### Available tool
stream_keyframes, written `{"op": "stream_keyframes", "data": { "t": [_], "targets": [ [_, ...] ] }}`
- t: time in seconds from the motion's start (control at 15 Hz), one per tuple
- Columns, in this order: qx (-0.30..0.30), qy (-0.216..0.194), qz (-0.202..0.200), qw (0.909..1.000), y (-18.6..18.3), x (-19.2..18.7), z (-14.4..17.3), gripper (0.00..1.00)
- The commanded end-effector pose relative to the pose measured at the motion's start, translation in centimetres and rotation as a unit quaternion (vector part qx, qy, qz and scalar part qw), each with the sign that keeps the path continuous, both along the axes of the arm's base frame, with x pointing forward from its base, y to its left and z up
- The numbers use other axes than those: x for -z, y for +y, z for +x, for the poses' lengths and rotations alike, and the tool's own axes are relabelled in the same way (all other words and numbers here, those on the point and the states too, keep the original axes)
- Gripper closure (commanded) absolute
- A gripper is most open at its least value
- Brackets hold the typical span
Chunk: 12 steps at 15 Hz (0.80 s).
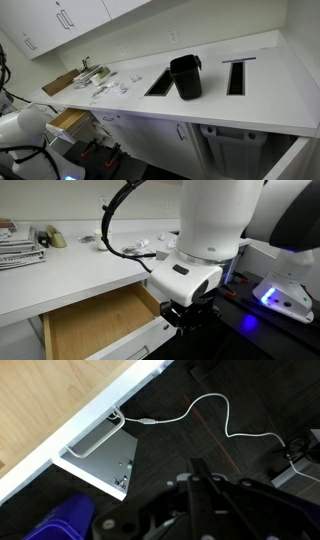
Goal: Close the drawer
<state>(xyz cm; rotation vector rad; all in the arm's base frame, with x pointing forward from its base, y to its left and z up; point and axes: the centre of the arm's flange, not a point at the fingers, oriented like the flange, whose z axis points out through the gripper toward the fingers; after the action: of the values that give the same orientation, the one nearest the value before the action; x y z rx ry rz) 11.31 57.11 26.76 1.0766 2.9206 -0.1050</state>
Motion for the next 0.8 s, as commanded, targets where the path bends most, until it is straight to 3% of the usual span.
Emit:
{"op": "stream_keyframes", "data": {
  "t": [0.0, 0.2, 0.4, 0.73],
  "targets": [
    [-0.029, -0.005, -0.006, 0.9995, 0.5, 1.0, 0.3, 1.00],
    [-0.105, -0.055, -0.019, 0.9928, 1.1, 2.9, 0.9, 1.00],
    [-0.186, -0.090, -0.019, 0.9783, 0.9, 5.1, 1.3, 1.00],
    [-0.268, -0.117, -0.024, 0.9562, 2.1, 8.0, 0.9, 1.00]
  ]
}}
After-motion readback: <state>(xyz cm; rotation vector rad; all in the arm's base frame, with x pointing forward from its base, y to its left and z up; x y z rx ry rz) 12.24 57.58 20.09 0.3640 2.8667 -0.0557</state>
